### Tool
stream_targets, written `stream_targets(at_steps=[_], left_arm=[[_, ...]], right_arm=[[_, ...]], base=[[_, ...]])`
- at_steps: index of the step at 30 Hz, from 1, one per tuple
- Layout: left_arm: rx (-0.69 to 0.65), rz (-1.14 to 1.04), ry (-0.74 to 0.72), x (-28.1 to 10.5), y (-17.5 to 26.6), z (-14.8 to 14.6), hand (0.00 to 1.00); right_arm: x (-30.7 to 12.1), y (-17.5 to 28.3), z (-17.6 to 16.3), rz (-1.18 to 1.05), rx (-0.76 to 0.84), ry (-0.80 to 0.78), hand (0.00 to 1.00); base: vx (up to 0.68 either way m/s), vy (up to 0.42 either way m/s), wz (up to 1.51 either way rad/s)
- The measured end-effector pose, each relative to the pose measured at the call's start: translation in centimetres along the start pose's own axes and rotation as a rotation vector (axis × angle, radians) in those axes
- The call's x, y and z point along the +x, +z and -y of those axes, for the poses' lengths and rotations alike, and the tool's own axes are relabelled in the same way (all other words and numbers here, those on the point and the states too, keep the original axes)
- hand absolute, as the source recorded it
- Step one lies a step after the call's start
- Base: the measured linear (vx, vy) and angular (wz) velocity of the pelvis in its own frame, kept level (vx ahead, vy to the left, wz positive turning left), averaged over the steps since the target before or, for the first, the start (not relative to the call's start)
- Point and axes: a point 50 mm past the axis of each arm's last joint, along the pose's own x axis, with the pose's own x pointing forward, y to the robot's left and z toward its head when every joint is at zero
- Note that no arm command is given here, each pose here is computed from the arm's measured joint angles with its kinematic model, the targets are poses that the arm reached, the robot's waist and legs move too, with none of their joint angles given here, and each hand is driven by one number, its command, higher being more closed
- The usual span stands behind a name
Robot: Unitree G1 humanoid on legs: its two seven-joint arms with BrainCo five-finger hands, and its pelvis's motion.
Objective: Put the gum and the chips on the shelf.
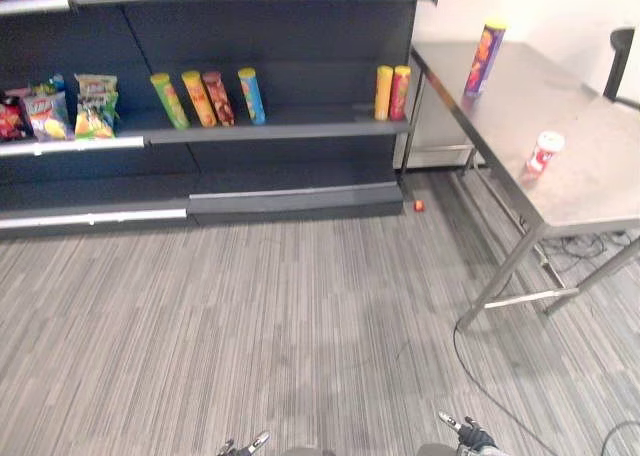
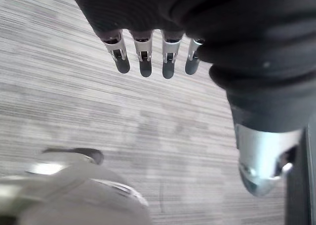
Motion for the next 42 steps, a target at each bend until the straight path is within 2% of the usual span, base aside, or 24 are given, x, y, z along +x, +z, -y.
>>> stream_targets(at_steps=[5,10,13,15,25,29,33,36,39,42], left_arm=[[0.001,0.037,-0.039,0.3,1.5,1.4,0.0],[-0.002,0.033,-0.093,0.1,1.6,3.7,0.0],[-0.083,0.029,-0.097,-0.1,1.6,4.6,0.0],[-0.139,0.029,-0.071,-0.1,1.5,4.0,0.0],[-0.171,0.078,-0.059,0.1,2.5,3.5,0.0],[-0.141,0.105,-0.051,0.2,3.2,3.1,0.0],[-0.212,0.095,-0.029,0.3,2.9,2.5,0.0],[-0.246,0.093,0.03,0.5,3.0,0.5,0.0],[-0.27,0.004,0.076,0.4,0.8,-0.4,0.0],[-0.214,-0.04,0.074,0.1,-0.5,-0.5,0.0]], right_arm=[[0.1,1.5,1.1,0.057,0.0,-0.026,0.0],[-0.8,-2.5,4.0,-0.101,0.032,-0.114,0.0],[-1.0,-2.9,4.5,-0.102,0.064,-0.139,0.0],[-1.2,-3.2,4.7,-0.099,0.061,-0.147,0.0],[-0.5,-1.2,2.8,-0.035,0.104,-0.109,0.0],[-0.6,-1.8,2.7,-0.044,0.103,-0.113,0.0],[-1.0,-3.3,3.2,-0.087,0.059,-0.122,0.0],[-1.2,-4.5,2.7,-0.131,0.056,-0.111,0.0],[-1.9,-6.1,3.7,-0.183,0.132,-0.155,0.0],[-2.0,-6.3,4.2,-0.184,0.187,-0.167,0.0]], base=[[0.31,-0.107,0.12],[0.51,-0.252,0.3],[0.46,-0.286,-0.06],[0.54,-0.265,-0.14],[0.4,-0.033,-0.5],[0.35,0.283,-0.39],[0.4,0.464,-0.59],[0.36,0.446,-0.48],[0.33,0.411,-0.43],[0.28,0.322,-0.36]])
